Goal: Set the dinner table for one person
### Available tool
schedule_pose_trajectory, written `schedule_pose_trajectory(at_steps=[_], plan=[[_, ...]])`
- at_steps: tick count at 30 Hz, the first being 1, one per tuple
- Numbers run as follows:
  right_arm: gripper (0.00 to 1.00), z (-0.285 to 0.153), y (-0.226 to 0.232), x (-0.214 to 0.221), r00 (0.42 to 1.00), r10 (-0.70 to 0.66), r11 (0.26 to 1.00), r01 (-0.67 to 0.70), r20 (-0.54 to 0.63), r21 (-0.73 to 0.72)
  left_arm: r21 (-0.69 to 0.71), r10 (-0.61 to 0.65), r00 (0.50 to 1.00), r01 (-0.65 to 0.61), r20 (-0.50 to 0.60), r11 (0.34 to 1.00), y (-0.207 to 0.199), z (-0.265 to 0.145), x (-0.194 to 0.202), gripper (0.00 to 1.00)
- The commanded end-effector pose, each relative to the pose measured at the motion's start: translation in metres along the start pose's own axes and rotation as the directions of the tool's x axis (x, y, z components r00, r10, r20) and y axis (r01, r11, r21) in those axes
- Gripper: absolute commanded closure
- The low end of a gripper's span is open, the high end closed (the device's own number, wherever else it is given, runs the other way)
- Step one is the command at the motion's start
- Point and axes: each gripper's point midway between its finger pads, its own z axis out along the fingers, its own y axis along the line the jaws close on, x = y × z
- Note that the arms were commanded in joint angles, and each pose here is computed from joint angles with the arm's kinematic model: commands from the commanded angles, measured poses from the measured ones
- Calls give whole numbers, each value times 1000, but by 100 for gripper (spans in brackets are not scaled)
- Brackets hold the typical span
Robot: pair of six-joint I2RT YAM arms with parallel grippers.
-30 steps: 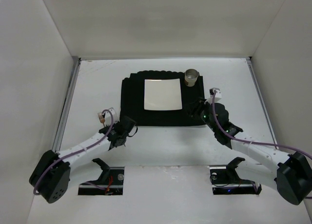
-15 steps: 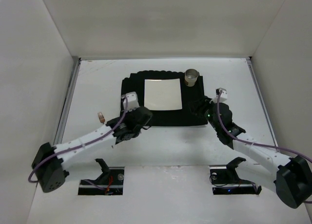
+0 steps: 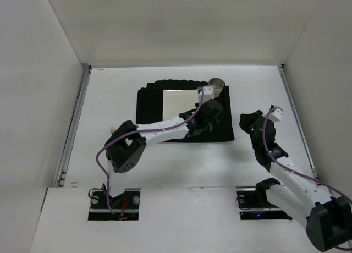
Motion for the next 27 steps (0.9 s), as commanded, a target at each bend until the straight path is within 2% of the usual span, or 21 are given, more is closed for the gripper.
schedule_pose_trajectory(at_steps=[1,8,16,21,27], plan=[[83,0,-3,-3,999,33,999,-33,13,3,68,-42,999,40,31,997,-31,17,-19,98],[69,-5,-4,-11,997,57,998,-56,43,-14,47,-95,995,96,-26,994,-38,38,9,97],[63,-3,-2,-8,997,71,997,-70,23,-32,8,-143,990,143,-18,990,-30,47,19,97],[51,1,-1,-5,998,59,998,-59,10,-29,-16,-177,984,176,-23,984,-26,61,26,97],[47,0,1,-4,998,65,997,-65,7,-37,-35,-188,981,186,-48,982,-21,74,39,97]])
